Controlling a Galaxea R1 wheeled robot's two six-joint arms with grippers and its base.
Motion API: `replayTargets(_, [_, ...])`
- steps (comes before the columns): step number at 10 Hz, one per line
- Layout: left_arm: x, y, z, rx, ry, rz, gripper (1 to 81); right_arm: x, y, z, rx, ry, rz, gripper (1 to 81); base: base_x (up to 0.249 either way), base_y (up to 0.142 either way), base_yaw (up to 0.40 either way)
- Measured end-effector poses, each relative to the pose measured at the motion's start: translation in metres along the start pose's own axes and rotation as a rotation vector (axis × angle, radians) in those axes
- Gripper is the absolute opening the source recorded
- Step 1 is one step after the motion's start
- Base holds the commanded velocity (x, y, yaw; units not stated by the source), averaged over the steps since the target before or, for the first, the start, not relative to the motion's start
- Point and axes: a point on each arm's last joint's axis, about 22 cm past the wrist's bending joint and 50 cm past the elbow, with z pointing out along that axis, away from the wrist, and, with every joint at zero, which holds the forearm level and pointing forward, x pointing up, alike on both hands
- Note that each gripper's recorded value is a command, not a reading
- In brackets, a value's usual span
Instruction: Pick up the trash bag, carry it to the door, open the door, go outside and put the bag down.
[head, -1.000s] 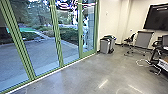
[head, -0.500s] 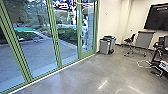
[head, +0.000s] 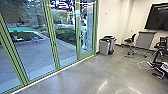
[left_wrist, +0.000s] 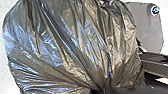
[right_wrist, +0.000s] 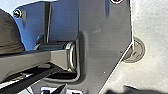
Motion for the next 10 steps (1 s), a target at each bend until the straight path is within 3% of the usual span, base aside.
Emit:
replayTargets(8, [0.0014,-0.0030,-0.0006,0.005,0.007,-0.001,1.0,-0.0027,-0.0027,0.0008,0.003,-0.003,0.001,81.1,0.178,0.000,0.000])
replayTargets(10, [0.0055,-0.0067,0.0007,0.024,0.056,-0.003,1.0,-0.0026,-0.0031,0.0009,0.004,-0.003,0.000,81.1,0.178,0.000,0.000])
